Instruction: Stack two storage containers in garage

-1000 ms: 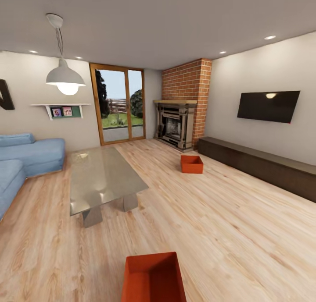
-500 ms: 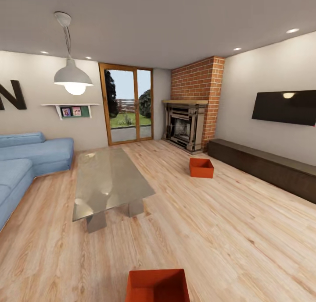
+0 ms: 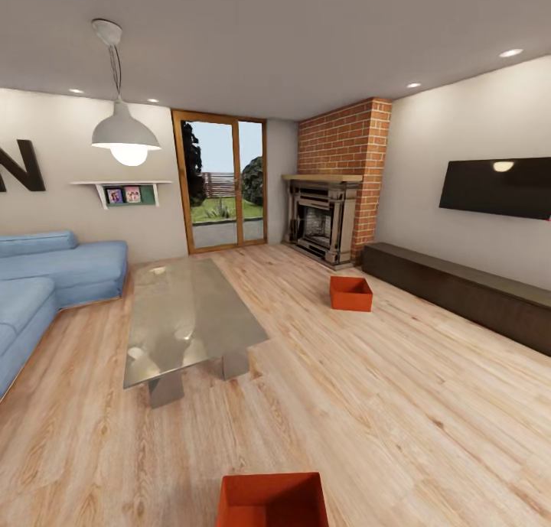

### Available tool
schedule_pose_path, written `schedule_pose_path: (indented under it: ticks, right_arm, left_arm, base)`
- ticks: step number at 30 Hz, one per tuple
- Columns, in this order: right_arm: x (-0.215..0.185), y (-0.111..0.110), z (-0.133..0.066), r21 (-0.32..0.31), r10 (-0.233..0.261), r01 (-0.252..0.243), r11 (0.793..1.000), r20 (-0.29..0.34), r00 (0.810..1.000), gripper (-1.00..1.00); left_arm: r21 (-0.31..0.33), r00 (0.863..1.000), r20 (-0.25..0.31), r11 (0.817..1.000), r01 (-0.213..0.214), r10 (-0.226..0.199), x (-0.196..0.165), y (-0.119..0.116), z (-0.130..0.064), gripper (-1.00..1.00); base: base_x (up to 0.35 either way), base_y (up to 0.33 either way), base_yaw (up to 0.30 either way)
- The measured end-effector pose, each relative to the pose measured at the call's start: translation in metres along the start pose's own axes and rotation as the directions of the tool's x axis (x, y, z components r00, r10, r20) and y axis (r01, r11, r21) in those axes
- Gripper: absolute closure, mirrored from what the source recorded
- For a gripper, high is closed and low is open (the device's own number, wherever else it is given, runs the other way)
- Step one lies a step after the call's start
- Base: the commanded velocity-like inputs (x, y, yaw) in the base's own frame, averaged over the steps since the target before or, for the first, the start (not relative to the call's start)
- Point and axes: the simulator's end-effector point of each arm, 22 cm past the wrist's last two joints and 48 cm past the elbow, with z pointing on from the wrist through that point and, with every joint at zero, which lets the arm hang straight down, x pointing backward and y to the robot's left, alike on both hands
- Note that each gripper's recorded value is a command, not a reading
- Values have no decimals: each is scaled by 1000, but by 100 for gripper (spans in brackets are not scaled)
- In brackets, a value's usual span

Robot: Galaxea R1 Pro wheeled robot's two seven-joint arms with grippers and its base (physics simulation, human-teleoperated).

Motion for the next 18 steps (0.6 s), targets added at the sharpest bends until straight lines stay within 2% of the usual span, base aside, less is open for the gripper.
schedule_pose_path:
  ticks: [12,18]
  right_arm:
    - [-1,-1,0,3,12,-12,1000,2,1000,-100]
    - [-1,0,0,2,8,-8,1000,2,1000,-100]
  left_arm:
    - [0,1000,3,1000,0,0,-1,0,0,-100]
    - [2,1000,3,1000,1,-1,-1,-1,0,-100]
  base:
    - [-1,1,0]
    - [-72,71,0]
